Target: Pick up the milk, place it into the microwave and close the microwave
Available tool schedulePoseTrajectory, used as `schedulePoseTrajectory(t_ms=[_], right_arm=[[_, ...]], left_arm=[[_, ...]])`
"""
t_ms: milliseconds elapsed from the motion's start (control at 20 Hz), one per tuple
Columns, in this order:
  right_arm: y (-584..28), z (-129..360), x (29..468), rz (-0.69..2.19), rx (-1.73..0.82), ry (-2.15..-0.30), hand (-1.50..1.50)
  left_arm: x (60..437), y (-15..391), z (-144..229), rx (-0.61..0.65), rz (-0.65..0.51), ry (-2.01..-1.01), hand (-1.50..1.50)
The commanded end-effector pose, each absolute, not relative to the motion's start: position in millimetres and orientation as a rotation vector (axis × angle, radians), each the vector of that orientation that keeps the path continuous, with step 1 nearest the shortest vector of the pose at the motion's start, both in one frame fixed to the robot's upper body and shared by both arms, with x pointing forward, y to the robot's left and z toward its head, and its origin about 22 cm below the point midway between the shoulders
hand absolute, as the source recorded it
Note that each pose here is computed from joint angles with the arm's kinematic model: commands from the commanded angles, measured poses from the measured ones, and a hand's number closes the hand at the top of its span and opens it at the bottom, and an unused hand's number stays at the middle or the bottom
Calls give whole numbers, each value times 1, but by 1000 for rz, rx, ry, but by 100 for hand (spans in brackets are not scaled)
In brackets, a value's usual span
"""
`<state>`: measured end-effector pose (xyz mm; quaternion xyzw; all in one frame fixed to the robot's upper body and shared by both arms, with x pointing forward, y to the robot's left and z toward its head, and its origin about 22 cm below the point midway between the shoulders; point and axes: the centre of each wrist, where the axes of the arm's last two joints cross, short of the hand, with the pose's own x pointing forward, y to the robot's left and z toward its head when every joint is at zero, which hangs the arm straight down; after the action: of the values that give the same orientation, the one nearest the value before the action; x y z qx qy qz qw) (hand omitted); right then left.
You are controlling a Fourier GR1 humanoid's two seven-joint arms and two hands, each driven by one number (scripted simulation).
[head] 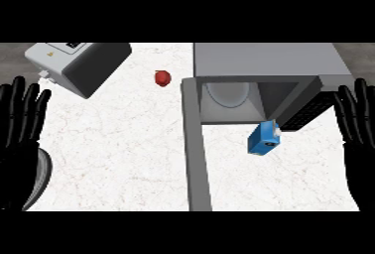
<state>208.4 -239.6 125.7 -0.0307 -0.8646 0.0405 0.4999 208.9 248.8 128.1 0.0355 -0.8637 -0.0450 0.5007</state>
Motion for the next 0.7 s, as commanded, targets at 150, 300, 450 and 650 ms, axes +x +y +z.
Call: schedulePoseTrajectory(t_ms=[150, 300, 450, 650], right_arm=[[-210, 145, 226, 167, 46, -2155, -150], [-190, 151, 225, 264, 140, -2070, -150], [-178, 146, 233, 251, 152, -2048, -150], [-189, 160, 207, 256, 124, -2016, -150]], left_arm=[[230, 246, 126, 56, -76, -2108, -150], [215, 255, 118, 48, 56, -1968, -150], [218, 276, 135, 59, 51, -1981, -150], [189, 299, 125, 32, 57, -1955, -150]])
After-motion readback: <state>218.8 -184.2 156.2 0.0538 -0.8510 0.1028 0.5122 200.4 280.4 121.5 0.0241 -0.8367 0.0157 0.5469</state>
